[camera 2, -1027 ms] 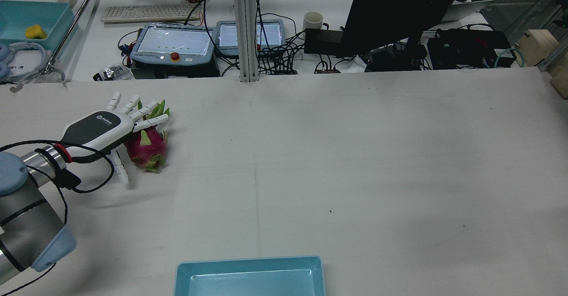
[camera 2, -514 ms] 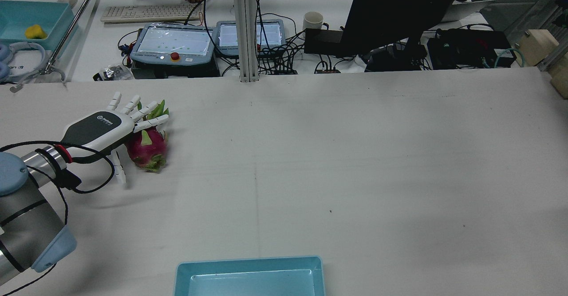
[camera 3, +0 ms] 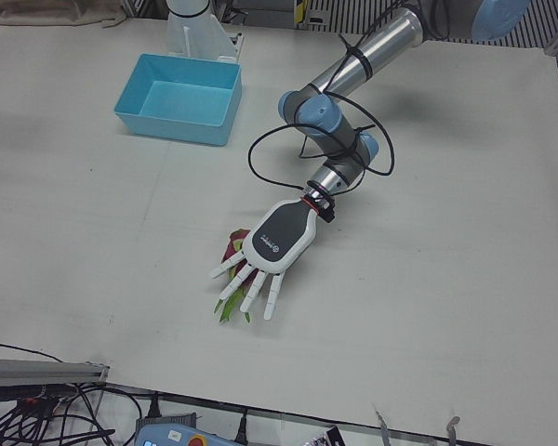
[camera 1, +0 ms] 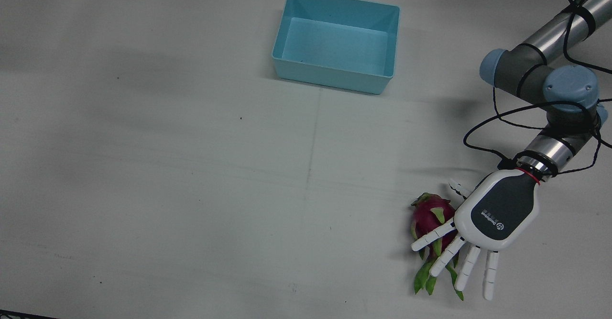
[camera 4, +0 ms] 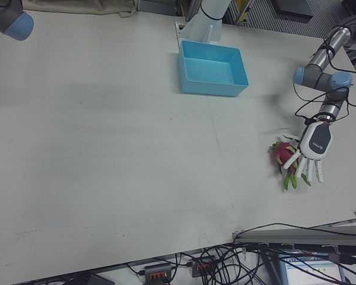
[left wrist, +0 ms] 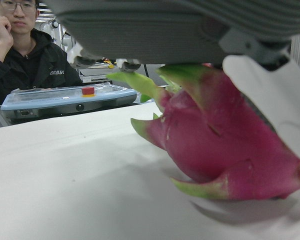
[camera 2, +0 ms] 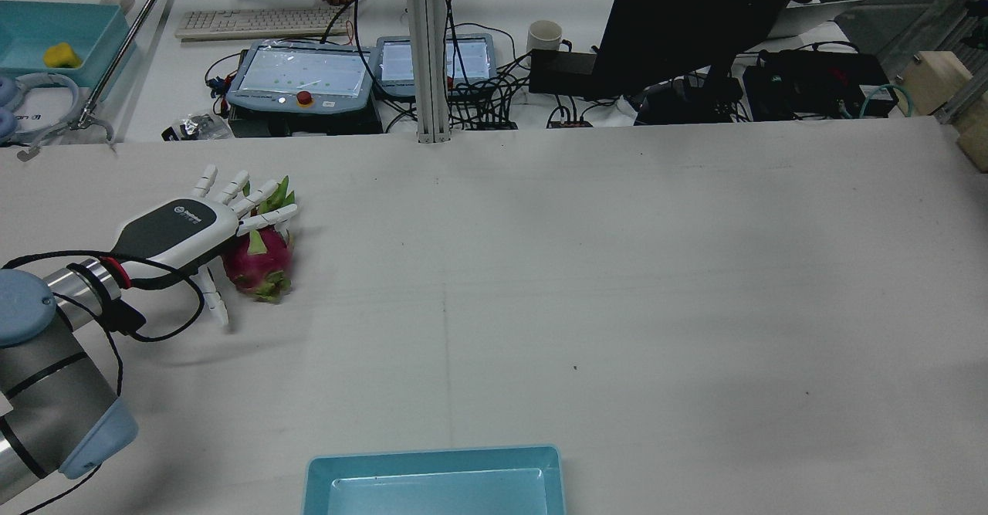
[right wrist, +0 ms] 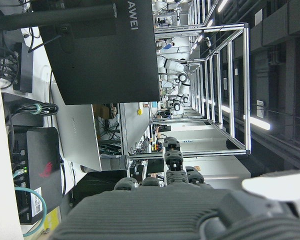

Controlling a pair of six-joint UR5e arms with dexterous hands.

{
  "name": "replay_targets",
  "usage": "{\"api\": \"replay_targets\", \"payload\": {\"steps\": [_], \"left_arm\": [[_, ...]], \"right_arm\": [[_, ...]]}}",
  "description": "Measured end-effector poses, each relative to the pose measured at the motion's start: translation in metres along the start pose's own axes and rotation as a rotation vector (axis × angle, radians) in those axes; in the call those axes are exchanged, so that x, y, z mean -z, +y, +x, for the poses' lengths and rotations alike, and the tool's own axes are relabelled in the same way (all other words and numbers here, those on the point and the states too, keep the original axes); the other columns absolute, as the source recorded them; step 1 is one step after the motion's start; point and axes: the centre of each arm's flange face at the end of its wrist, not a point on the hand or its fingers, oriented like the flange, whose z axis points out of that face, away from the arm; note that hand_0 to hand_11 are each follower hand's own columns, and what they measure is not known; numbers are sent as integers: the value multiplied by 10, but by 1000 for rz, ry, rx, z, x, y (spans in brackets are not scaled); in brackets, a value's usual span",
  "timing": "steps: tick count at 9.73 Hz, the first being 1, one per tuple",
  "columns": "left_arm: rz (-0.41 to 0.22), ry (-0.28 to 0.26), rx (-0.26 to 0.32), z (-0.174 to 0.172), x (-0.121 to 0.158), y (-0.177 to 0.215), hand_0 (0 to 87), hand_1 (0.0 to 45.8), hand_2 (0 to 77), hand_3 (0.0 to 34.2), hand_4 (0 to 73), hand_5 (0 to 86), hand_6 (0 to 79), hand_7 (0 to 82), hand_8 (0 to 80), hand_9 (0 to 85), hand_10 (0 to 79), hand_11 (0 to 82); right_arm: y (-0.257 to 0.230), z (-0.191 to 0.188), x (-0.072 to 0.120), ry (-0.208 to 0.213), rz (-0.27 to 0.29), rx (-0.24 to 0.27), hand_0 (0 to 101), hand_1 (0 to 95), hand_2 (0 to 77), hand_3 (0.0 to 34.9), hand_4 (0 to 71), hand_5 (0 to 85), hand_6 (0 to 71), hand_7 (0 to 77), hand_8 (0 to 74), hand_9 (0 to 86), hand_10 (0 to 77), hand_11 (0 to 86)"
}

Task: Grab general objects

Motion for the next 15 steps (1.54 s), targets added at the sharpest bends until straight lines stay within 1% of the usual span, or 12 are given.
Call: {"api": "replay_targets", "payload": {"steps": [2, 3, 4, 5, 6, 7, 8, 9, 11, 13, 14, 15], "left_arm": [[-17, -3, 2, 0, -1, 11, 553, 0, 16, 234, 0, 289, 0, 5, 11, 0, 5, 11], [-21, -4, 3, 2, -2, 13, 553, 0, 11, 199, 0, 344, 0, 5, 11, 0, 5, 11], [-23, -5, 4, 3, -2, 14, 553, 0, 11, 199, 0, 344, 0, 5, 11, 0, 5, 11], [-23, -6, 4, 5, -2, 14, 529, 0, 11, 116, 0, 398, 0, 5, 11, 0, 5, 11], [-23, -6, 4, 6, -2, 13, 527, 5, 109, 69, 0, 425, 27, 5, 11, 5, 5, 11], [-23, -5, 4, 7, -2, 13, 527, 5, 109, 69, 0, 425, 27, 5, 11, 5, 5, 11], [-23, -6, 4, 7, -2, 13, 523, 5, 153, 26, 0, 453, 44, 5, 11, 5, 5, 11], [-23, -7, 4, 7, -2, 13, 521, 0, 256, 0, 44, 469, 49, 5, 11, 5, 5, 11], [-24, -10, 7, 8, -2, 13, 506, 0, 322, 0, 82, 480, 44, 5, 11, 5, 5, 11], [-26, -17, 13, 15, 0, 10, 498, 0, 344, 0, 82, 491, 44, 5, 11, 5, 5, 11], [-32, -6, 16, 32, 3, 6, 489, 0, 355, 0, 82, 491, 44, 5, 11, 5, 5, 11], [-45, 16, 20, 57, 7, 2, 470, 0, 360, 0, 87, 491, 38, 49, 11, 5, 5, 11]], "right_arm": [[0, 0, 0, -1, 0, 0, 0, 54, 16, 0, 0, 5, 0, 0, 0, 5, 0, 5], [0, 0, 0, -1, 0, 0, 0, 54, 16, 0, 0, 5, 0, 0, 0, 5, 0, 5], [0, 0, 0, 0, 0, 0, 0, 54, 16, 0, 0, 5, 0, 0, 0, 5, 0, 5], [0, 0, 0, 0, 0, 0, 0, 54, 16, 0, 0, 5, 0, 0, 0, 5, 0, 5], [0, 0, 0, 0, 0, 0, 0, 54, 16, 0, 0, 5, 0, 0, 0, 5, 0, 5], [0, 0, 0, 0, 0, 0, 0, 54, 16, 0, 0, 5, 0, 0, 0, 5, 0, 5], [0, 0, 0, 0, 0, 0, 0, 54, 16, 0, 0, 5, 0, 0, 0, 5, 0, 5], [0, 0, 0, -1, 0, 0, 0, 54, 16, 0, 0, 5, 0, 0, 0, 5, 0, 5], [0, 0, 0, 0, 1, 0, 0, 54, 16, 0, 0, 5, 0, 0, 0, 5, 0, 5], [0, 0, 0, 0, 0, 0, 0, 54, 16, 0, 0, 5, 0, 0, 0, 5, 0, 5], [0, 0, 0, 0, 0, 0, 0, 54, 16, 0, 0, 5, 0, 0, 0, 5, 0, 5], [0, 0, 0, 1, 0, 0, 0, 54, 16, 0, 0, 5, 0, 0, 0, 5, 0, 5]]}}
